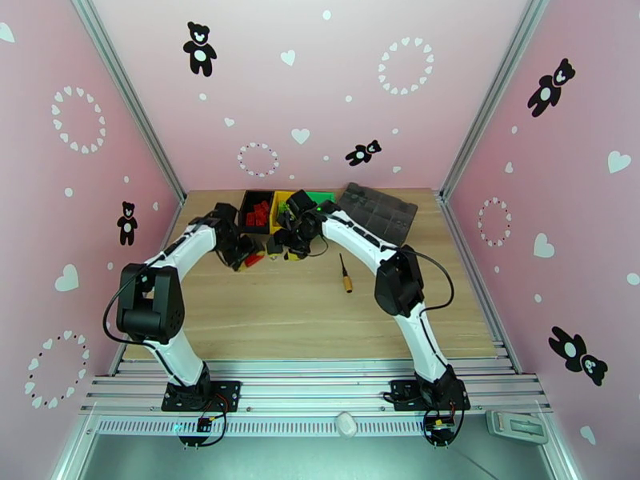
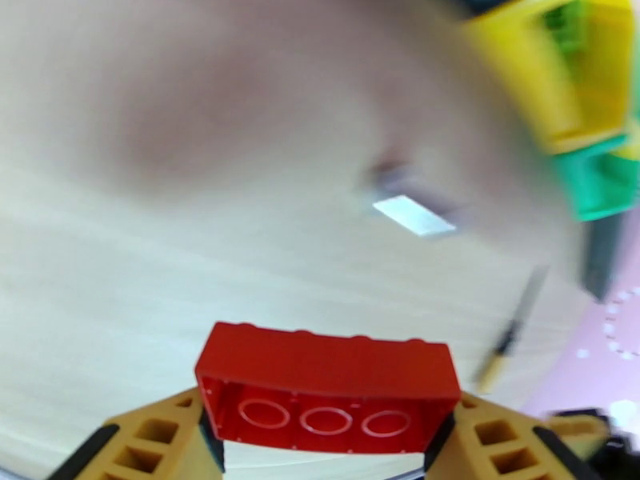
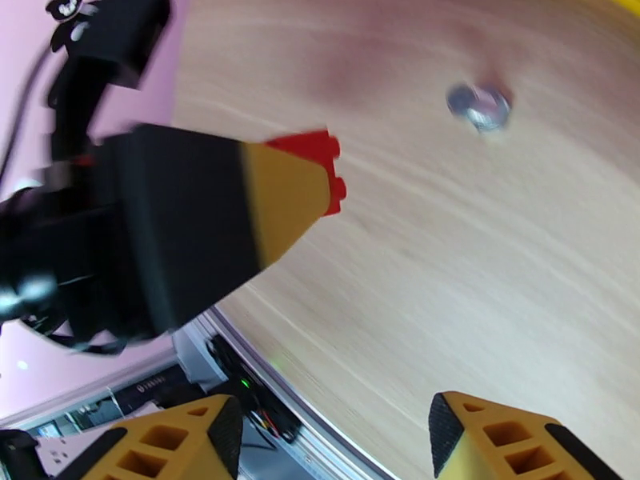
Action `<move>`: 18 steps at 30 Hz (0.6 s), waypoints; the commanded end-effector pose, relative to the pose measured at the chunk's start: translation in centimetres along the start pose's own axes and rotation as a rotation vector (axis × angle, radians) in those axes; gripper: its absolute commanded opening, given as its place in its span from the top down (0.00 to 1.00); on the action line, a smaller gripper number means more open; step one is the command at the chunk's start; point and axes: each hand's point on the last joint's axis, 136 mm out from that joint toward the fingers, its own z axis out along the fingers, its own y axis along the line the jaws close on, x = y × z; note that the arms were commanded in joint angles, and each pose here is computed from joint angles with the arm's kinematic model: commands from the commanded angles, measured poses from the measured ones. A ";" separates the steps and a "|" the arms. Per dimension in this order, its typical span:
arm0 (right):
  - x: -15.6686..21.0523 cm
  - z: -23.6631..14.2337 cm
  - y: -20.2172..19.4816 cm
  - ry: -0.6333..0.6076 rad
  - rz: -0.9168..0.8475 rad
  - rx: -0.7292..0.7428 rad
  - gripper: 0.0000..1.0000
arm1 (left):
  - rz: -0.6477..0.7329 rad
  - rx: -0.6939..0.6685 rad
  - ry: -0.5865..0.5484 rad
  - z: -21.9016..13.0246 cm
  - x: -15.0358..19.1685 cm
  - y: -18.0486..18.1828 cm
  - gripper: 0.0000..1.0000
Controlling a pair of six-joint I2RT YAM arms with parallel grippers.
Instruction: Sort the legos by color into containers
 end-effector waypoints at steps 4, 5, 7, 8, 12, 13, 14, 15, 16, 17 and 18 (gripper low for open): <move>-2.4 -1.6 -0.4 -0.059 0.048 -0.013 0.34 | -0.041 0.064 -0.054 -0.4 -5.8 -2.7 0.51; -2.6 -1.9 -0.6 -0.066 0.052 -0.006 0.34 | -0.041 0.053 -0.073 -0.5 -7.0 -2.9 0.52; -3.0 -2.6 -1.0 -0.084 0.057 0.007 0.34 | -0.042 0.036 -0.106 -0.7 -9.1 -3.3 0.52; -3.0 -2.8 -1.1 -0.090 0.059 0.014 0.34 | -0.047 0.029 -0.116 -0.5 -10.1 -3.4 0.52; -3.4 -4.1 -1.8 -0.121 0.064 0.045 0.34 | -0.057 0.017 -0.182 -0.6 -14.4 -4.2 0.51; -3.3 -4.3 -1.9 -0.124 0.067 0.052 0.34 | -0.057 0.018 -0.191 -0.3 -15.3 -4.5 0.50; -3.3 -4.5 -2.1 -0.127 0.069 0.057 0.34 | -0.057 0.018 -0.197 -0.1 -16.1 -4.7 0.49; -3.3 -4.7 -2.3 -0.132 0.072 0.063 0.34 | -0.056 0.019 -0.209 0.0 -16.9 -5.0 0.48; -3.2 -4.8 -2.5 -0.134 0.076 0.070 0.34 | -0.058 0.023 -0.216 0.1 -17.6 -5.2 0.46; -3.2 -5.1 -2.7 -0.138 0.080 0.076 0.34 | -0.062 0.029 -0.220 0.2 -18.1 -5.3 0.43; -3.2 -5.3 -2.9 -0.142 0.083 0.083 0.34 | -0.067 0.040 -0.222 0.5 -18.6 -5.5 0.39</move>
